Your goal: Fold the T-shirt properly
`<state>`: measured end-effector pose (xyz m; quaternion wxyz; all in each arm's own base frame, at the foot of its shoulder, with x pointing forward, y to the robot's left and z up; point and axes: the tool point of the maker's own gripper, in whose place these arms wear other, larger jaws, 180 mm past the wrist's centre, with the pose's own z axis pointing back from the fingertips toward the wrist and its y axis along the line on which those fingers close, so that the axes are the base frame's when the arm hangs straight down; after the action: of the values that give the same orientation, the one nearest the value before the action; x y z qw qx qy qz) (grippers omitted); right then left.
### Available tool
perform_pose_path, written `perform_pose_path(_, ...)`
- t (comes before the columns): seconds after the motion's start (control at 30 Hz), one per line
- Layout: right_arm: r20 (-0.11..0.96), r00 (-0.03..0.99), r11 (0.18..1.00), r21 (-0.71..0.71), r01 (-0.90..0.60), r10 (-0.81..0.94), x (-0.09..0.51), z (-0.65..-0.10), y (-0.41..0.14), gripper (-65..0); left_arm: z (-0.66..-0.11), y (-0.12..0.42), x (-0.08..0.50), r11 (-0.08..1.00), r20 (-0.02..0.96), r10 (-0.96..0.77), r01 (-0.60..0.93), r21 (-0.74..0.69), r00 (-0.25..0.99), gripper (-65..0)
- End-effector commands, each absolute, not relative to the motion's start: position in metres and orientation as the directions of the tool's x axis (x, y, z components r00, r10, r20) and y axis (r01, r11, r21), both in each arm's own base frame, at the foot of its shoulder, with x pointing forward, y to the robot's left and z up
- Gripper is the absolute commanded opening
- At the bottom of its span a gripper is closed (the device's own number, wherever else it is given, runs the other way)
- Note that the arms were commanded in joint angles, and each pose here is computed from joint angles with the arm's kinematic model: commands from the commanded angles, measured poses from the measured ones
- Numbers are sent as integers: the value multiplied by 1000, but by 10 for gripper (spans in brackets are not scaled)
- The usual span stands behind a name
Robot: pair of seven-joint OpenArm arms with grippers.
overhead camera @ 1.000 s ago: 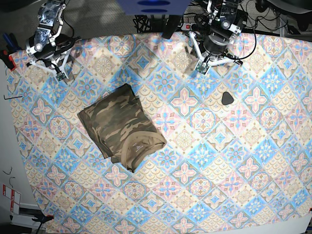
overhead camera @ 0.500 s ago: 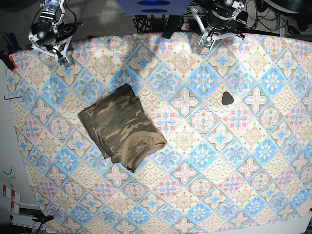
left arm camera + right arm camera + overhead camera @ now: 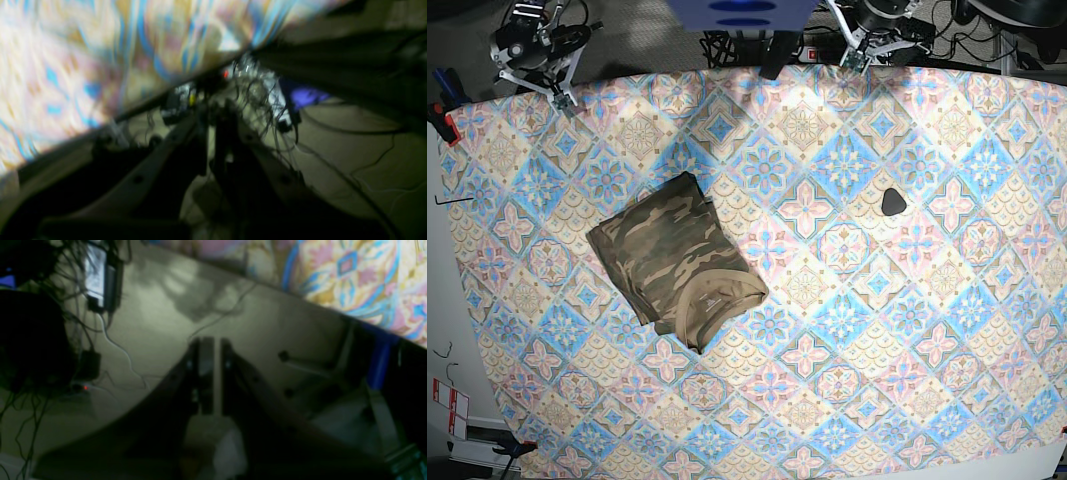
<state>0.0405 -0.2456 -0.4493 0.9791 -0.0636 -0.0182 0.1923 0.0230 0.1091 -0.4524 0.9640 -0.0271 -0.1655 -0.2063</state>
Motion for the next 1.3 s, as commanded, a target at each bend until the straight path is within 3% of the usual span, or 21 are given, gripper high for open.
perform_pose_path(0.0, 17, 925, 917, -139, -374, 380, 40, -447, -248, -621, -453, 105, 15, 918, 328, -369, 395, -16, 870, -650)
perform_pose_path(0.13, 14, 923, 916, -131, -379, 384, 39, -449, -245, -621, -464, 107, 4, 929, 333, -320, 362, -73, 887, -650)
perform_pose_path(0.4, 9, 942, 942, -27, -335, 335, 16, -483, -235, -621, -510, 115, -39, 941, 250, -269, 309, -140, 930, -650)
perform_pose_path(0.7, -7, 969, 962, 122, -243, 246, -6, -534, -216, -621, -572, 139, -55, 969, 181, -174, 201, -146, 968, -650)
perform_pose_path(0.93, -35, 961, 953, 142, -266, 274, -6, -567, -209, -621, -608, 142, -71, 977, 132, -110, 131, -166, 985, -650)
perform_pose_path(1.27, -53, 987, 954, 269, -132, 152, -17, -608, -191, -621, -644, 147, -67, 985, 132, -9, 32, -168, 991, -650)
